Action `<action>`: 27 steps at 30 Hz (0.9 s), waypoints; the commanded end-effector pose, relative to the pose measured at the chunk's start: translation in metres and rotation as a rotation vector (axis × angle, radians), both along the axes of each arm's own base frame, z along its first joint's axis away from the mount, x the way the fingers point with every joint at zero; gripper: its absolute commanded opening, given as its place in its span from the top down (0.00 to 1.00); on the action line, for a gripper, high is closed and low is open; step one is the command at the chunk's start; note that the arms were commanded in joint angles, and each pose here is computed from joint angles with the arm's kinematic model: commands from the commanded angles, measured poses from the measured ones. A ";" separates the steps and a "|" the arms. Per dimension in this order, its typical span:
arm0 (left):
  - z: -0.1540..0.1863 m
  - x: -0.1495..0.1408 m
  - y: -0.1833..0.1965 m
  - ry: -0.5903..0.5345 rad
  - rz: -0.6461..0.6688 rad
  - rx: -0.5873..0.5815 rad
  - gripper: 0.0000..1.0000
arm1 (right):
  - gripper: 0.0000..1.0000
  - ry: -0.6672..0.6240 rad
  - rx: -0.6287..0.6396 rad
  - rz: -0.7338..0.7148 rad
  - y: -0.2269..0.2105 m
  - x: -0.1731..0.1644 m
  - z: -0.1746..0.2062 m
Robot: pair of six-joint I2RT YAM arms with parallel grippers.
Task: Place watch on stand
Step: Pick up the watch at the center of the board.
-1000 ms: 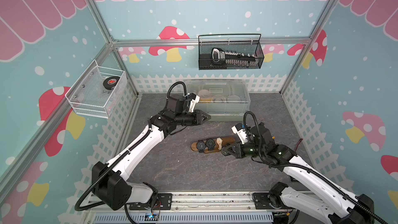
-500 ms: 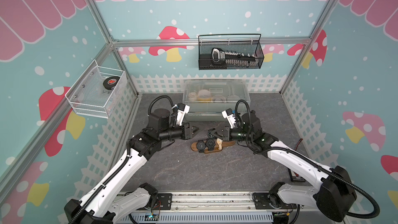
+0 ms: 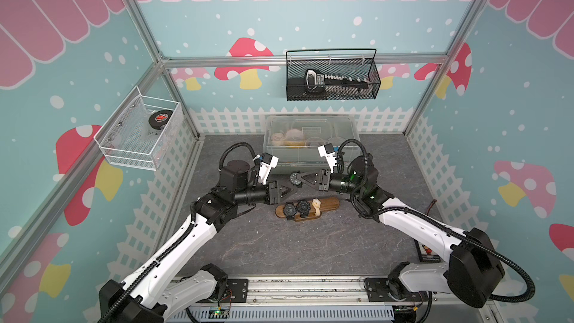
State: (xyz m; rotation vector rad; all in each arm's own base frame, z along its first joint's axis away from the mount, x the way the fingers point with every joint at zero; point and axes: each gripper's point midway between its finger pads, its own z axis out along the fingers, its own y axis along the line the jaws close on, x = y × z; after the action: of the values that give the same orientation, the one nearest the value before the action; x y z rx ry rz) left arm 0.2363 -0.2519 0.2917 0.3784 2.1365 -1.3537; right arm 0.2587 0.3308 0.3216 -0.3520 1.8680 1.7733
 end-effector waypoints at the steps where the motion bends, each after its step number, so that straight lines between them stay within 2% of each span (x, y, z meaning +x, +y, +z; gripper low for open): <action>1: 0.036 0.000 -0.006 -0.089 -0.029 -0.069 0.58 | 1.00 -0.024 0.071 0.040 -0.002 -0.008 0.025; 9: 0.071 0.001 -0.009 -0.152 -0.038 -0.161 0.57 | 1.00 -0.006 0.073 0.055 -0.003 -0.013 0.021; 13: 0.070 0.003 -0.010 -0.148 -0.036 -0.162 0.61 | 1.00 -0.010 0.084 0.061 -0.004 -0.015 0.023; 16: 0.069 0.003 -0.012 -0.141 -0.043 -0.168 0.69 | 1.00 -0.011 0.084 0.069 -0.003 -0.017 0.024; 19: 0.072 0.004 -0.011 -0.152 -0.035 -0.173 0.83 | 1.00 -0.001 0.083 0.076 -0.003 -0.016 0.021; 24: 0.077 0.007 -0.010 -0.166 -0.021 -0.175 0.93 | 0.99 0.016 0.112 0.092 -0.001 -0.017 0.022; 27: 0.078 0.009 -0.010 -0.164 -0.021 -0.174 0.98 | 0.93 0.021 0.111 0.097 0.000 -0.017 0.020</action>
State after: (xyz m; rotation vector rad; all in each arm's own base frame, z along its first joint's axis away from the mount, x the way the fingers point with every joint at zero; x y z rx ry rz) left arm 0.2453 -0.2588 0.3456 0.3792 1.9566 -1.4522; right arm 0.2484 0.3247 0.3533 -0.3911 1.7376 1.8954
